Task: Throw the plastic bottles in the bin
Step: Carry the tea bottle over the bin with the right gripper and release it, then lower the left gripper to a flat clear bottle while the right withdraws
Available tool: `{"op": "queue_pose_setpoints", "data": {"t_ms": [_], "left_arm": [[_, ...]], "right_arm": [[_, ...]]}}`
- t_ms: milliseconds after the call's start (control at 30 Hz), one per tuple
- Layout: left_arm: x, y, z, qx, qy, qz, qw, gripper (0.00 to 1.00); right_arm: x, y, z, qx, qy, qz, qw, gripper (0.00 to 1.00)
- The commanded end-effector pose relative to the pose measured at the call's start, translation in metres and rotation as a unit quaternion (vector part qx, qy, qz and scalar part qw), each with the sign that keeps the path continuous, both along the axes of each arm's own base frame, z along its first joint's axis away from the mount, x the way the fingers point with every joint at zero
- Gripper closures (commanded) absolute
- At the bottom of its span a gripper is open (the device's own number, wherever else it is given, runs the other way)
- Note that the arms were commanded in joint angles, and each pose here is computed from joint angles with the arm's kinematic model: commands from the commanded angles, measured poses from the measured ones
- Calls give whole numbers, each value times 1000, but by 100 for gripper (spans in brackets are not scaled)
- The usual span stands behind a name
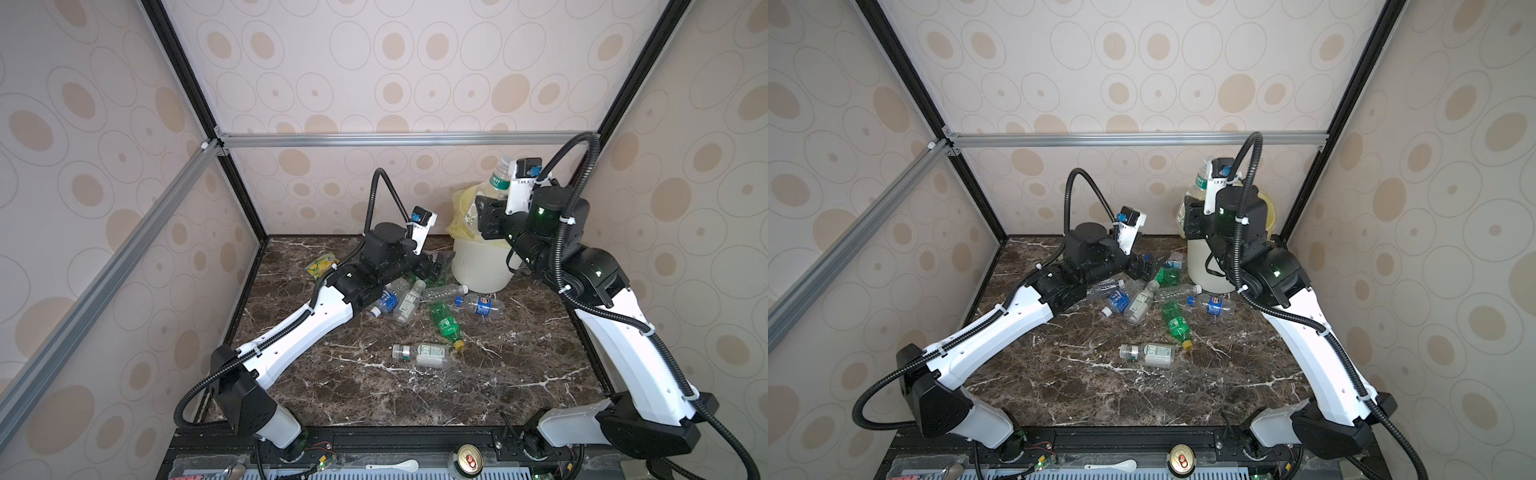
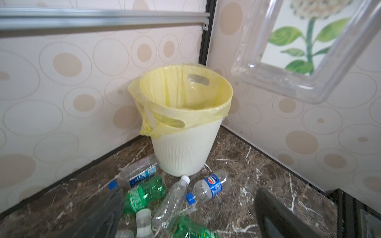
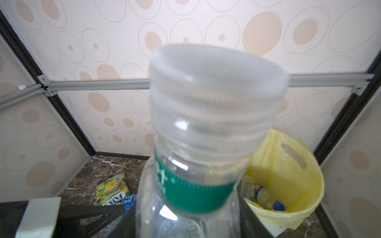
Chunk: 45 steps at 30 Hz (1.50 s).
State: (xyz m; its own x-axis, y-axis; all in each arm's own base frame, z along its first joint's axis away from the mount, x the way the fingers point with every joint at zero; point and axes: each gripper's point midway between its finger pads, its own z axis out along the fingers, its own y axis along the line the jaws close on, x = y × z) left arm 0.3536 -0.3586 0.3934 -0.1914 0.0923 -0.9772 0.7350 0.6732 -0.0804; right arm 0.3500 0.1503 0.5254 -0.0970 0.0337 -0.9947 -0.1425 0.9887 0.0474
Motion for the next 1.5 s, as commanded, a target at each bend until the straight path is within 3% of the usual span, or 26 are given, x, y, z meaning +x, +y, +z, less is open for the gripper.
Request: {"op": "queue_pose_setpoints", "data": {"t_ms": [0, 67, 167, 200, 267, 333, 467, 633, 867, 1067, 1467], "left_arm": [[0, -10, 23, 12, -37, -15, 999, 1], [5, -14, 25, 13, -42, -16, 999, 1], [9, -18, 15, 21, -34, -15, 999, 1], [11, -19, 10, 24, -30, -15, 999, 1], [11, -19, -1, 31, -18, -13, 999, 1], [12, -17, -12, 39, -5, -7, 999, 1], [9, -10, -36, 52, 16, 2, 999, 1], [2, -1, -62, 64, 44, 10, 997, 1], [-11, 16, -107, 87, 90, 21, 992, 1], [-31, 30, -141, 87, 139, 23, 986, 1], [-83, 65, -205, 91, 211, 9, 973, 1]], "right_arm": [[6, -19, 30, -48, -60, -45, 996, 52], [30, -30, 23, -46, -50, -65, 996, 52], [85, -62, -17, -17, 16, -100, 995, 51], [105, -74, -36, -13, 45, -119, 992, 47], [136, -97, -66, -16, 105, -150, 983, 26], [142, -103, -67, -21, 129, -166, 977, 12], [134, -92, -58, 0, 120, -134, 984, 0], [114, -91, -55, 22, 95, -116, 989, 0], [86, -83, -71, 44, 126, -81, 988, 0], [52, -68, -110, 60, 164, -43, 984, 0], [-23, -27, -213, -11, 261, 14, 965, 0]]}}
